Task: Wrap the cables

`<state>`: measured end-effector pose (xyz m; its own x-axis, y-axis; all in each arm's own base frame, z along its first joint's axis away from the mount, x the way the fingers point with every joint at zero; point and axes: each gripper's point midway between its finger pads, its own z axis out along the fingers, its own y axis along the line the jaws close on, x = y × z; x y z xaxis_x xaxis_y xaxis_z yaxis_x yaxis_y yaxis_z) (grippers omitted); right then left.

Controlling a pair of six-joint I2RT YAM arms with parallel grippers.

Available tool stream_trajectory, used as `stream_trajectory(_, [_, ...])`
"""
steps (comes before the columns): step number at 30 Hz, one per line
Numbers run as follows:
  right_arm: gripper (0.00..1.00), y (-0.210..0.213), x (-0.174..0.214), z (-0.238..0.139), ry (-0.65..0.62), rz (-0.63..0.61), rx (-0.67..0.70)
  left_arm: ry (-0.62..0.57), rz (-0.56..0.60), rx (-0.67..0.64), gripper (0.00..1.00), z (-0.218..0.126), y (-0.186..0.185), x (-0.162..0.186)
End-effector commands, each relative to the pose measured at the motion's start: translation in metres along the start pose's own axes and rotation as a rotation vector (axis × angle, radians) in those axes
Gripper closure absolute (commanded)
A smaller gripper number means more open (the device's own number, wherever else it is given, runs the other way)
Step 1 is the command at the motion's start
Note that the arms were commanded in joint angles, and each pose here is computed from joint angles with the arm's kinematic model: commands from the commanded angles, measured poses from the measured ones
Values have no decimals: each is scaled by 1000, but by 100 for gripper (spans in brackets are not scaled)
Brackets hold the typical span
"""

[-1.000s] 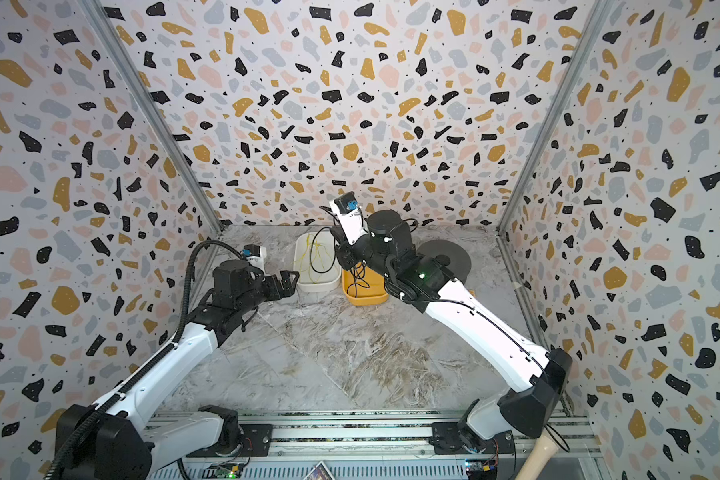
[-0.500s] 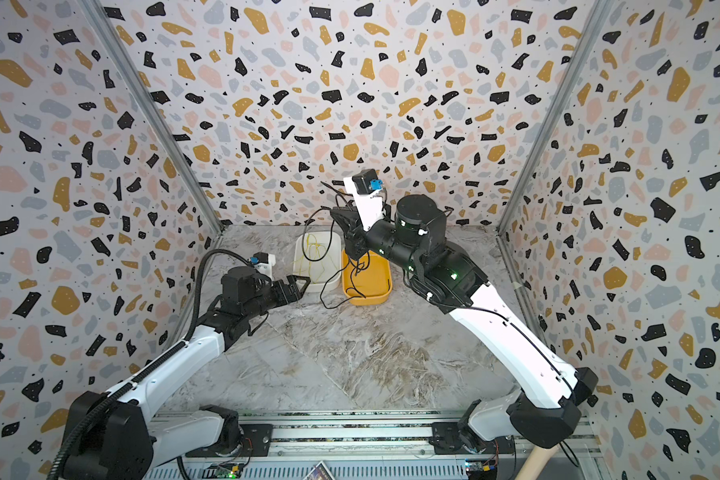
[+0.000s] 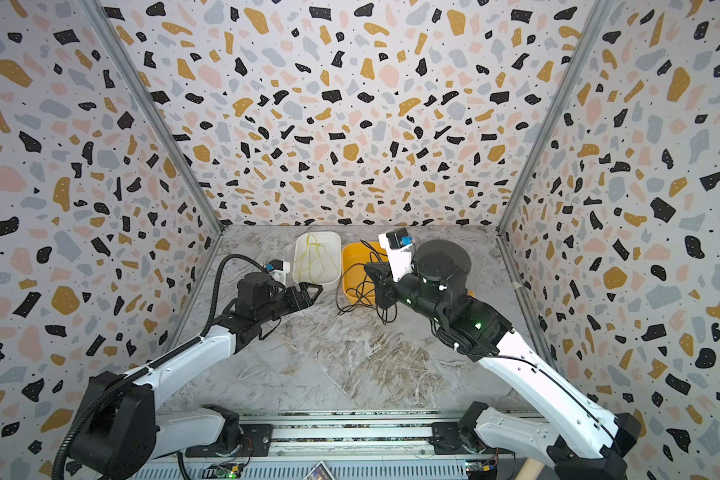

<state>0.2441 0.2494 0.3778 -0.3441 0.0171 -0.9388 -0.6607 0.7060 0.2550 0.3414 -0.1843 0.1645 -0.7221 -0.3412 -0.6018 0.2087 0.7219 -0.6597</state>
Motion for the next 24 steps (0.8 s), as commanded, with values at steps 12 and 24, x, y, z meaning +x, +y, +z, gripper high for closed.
stream_trajectory(12, [99,-153,147,-6,196,432,329,50,-9,5,25,25,-3,18])
stream_trajectory(24, [95,-204,229,-21,350,510,539,60,19,65,19,58,-48,13])
